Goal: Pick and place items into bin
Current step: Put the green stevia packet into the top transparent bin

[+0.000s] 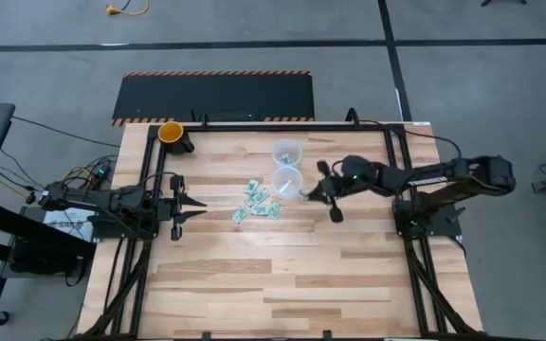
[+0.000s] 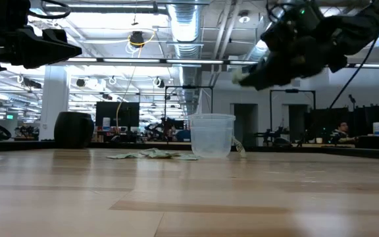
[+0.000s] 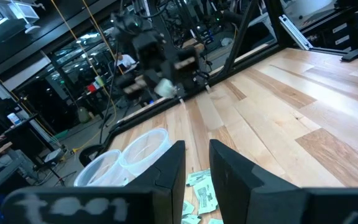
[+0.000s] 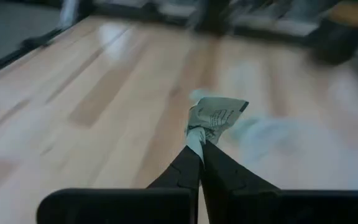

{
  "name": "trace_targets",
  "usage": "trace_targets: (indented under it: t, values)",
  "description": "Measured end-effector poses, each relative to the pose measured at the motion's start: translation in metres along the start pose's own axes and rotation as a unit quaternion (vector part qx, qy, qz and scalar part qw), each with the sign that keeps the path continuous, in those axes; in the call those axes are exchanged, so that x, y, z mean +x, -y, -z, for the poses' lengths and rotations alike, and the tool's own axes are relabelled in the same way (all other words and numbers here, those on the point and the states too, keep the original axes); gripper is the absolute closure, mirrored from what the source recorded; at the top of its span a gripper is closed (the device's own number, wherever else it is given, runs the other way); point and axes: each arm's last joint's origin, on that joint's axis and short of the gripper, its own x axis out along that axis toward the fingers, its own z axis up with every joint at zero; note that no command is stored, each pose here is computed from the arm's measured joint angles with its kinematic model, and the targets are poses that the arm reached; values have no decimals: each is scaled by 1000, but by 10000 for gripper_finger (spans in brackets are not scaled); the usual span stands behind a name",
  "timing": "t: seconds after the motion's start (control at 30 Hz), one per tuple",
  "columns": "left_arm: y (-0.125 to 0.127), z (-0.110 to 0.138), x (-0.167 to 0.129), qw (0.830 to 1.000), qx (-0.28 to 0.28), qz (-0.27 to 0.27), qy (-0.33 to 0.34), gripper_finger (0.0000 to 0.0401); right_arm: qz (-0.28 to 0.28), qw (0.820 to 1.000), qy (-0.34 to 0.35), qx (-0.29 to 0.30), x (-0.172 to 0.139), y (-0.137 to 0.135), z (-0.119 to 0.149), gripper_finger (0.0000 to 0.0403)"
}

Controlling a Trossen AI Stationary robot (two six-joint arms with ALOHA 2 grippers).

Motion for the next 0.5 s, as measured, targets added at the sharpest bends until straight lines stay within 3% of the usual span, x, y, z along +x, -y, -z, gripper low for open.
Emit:
trace_targets:
  t: [0.23, 0.5]
  values:
    - [0, 0, 0, 1000, 0, 0, 0, 339, 94, 994, 55, -14, -5, 30, -22, 402]
    - [0, 0, 0, 1000, 0, 0, 0, 339, 135, 989, 23, 65, 21, 76, -24, 402]
